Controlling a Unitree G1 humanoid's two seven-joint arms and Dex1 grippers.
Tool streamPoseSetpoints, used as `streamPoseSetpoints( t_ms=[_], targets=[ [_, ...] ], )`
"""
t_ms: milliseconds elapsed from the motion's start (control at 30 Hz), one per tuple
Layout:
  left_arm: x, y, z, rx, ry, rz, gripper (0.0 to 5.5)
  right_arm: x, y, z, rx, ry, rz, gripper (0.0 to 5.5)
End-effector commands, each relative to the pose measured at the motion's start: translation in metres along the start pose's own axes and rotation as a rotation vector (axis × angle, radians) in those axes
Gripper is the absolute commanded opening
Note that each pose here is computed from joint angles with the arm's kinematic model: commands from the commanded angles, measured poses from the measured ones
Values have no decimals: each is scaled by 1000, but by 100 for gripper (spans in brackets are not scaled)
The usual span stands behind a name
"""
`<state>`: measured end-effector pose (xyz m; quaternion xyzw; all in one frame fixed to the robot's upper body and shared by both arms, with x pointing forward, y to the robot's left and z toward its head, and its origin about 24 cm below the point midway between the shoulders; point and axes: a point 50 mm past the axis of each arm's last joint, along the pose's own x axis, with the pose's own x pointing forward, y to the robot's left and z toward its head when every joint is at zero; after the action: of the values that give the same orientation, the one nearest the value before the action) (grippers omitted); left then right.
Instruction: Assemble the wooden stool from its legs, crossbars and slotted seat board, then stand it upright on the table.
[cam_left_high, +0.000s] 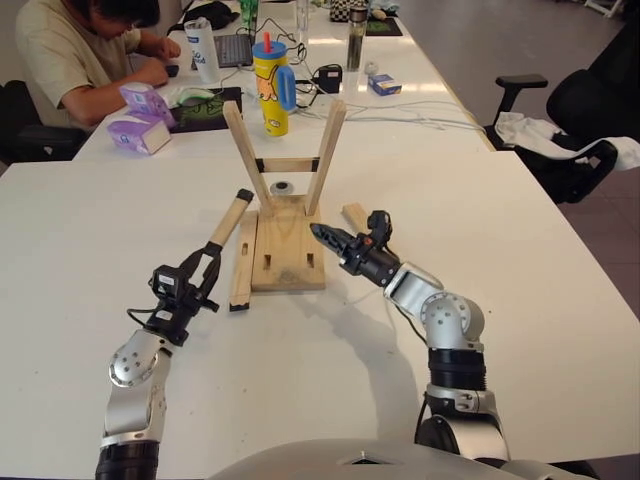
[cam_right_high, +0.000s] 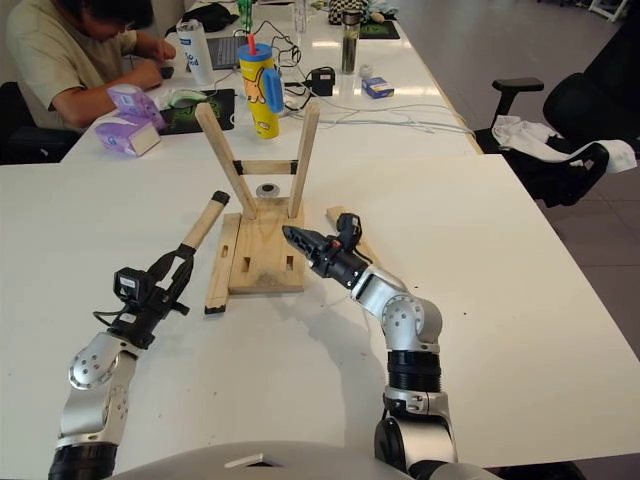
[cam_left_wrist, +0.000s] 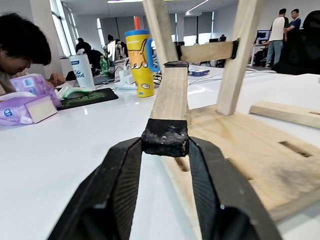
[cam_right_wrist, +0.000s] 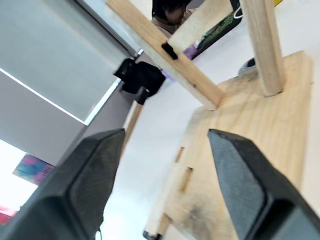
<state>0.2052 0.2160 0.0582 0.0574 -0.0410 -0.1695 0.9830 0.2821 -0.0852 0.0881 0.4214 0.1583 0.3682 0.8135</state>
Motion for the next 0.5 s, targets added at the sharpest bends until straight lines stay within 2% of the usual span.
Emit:
streamPoseSetpoints(
  t_ms=[33,200,500],
  targets=[
    [10,-11,24,47,-47,-122,140,4,12,8,219,-57,103,362],
    [27,-33,42,47,-103,-233,140,6,12,16,314,-90,113,362],
    [37,-61,48,36,-125,-374,140,8,22,30,385,-135,184,362]
  ],
)
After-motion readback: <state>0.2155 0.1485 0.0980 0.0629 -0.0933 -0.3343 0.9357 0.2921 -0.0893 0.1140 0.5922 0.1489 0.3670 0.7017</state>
